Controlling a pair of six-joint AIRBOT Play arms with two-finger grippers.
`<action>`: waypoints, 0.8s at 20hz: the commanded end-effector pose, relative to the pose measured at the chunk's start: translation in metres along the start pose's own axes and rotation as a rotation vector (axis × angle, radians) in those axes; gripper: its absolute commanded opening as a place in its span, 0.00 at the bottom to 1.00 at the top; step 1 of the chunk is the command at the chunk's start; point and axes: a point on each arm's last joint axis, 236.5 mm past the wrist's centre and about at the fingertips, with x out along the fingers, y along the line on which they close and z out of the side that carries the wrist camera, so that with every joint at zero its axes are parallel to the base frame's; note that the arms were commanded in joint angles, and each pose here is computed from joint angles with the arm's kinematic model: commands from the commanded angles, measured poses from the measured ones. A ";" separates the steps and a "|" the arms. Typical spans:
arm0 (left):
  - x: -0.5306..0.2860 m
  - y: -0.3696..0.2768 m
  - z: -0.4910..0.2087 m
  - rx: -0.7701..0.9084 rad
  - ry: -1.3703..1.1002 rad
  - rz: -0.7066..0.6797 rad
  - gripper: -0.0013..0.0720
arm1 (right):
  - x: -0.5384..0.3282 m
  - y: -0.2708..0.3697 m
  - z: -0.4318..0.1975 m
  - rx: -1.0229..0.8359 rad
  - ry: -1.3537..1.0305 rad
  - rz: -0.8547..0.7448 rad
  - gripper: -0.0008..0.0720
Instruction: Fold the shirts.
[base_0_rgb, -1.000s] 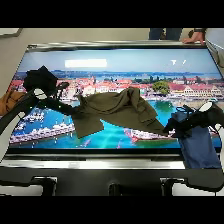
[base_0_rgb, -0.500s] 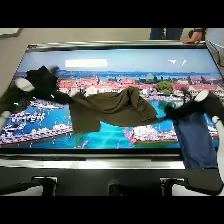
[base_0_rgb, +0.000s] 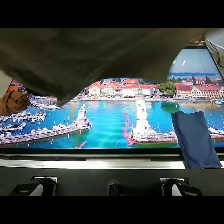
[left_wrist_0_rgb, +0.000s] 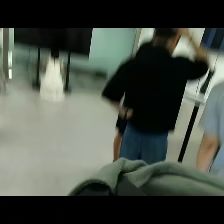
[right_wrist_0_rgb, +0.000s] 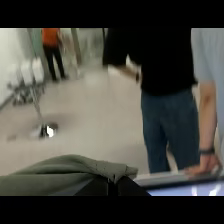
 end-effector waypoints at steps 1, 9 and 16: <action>-0.070 -0.033 0.067 0.007 -0.217 -0.013 0.07 | -0.079 0.015 0.069 -0.017 -0.210 -0.005 0.07; -0.041 0.003 0.017 0.046 -0.015 0.092 0.07 | -0.043 -0.010 -0.023 -0.032 0.160 -0.079 0.07; 0.053 0.120 -0.339 -0.164 0.935 0.228 0.07 | 0.052 -0.068 -0.358 0.108 1.225 -0.145 0.06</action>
